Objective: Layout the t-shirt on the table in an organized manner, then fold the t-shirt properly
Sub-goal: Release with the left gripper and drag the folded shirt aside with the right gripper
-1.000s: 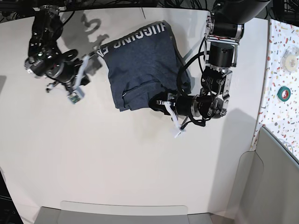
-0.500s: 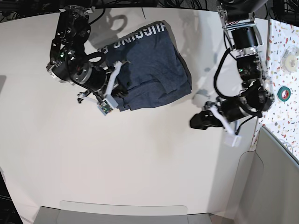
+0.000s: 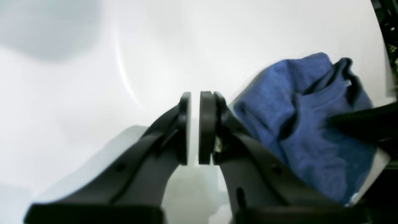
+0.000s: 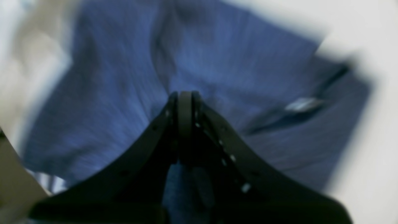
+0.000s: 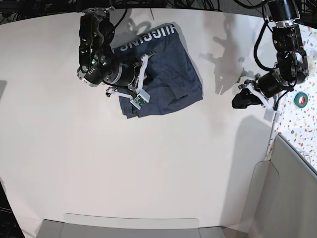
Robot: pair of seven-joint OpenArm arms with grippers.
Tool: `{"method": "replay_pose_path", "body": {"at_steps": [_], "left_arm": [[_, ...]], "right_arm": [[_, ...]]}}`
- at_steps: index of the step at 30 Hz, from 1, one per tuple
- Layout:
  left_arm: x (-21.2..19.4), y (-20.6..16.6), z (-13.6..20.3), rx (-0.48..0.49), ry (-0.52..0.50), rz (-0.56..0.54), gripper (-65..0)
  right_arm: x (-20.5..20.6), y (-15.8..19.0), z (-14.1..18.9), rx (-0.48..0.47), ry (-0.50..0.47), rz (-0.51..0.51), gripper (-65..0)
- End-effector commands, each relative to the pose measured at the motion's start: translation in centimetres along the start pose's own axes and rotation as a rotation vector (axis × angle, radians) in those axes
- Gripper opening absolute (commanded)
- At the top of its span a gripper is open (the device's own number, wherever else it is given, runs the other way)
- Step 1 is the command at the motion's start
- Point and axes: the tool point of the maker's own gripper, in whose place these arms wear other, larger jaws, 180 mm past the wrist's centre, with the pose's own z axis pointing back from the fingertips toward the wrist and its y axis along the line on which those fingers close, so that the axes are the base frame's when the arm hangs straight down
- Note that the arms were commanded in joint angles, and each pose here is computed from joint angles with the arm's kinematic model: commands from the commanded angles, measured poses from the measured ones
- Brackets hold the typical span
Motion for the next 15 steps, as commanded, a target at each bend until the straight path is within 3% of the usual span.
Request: {"method": "replay_pose_path", "body": {"at_steps": [1, 7, 15], "left_arm": [[2.3, -0.5, 0.5, -0.017, -0.066, -0.029, -61.7], [1.3, -0.2, 0.6, -0.012, -0.051, -0.015, -61.7], [1.0, -0.2, 0.6, -0.012, -0.046, -0.011, -61.7]], "right_arm": [[1.4, -0.1, -0.2, 0.015, -0.037, 0.004, -65.0], [-2.2, -2.7, -1.9, 0.021, 0.099, -0.030, -65.0], [-8.2, -9.6, 2.0, -0.130, 0.263, 0.007, -65.0]]}}
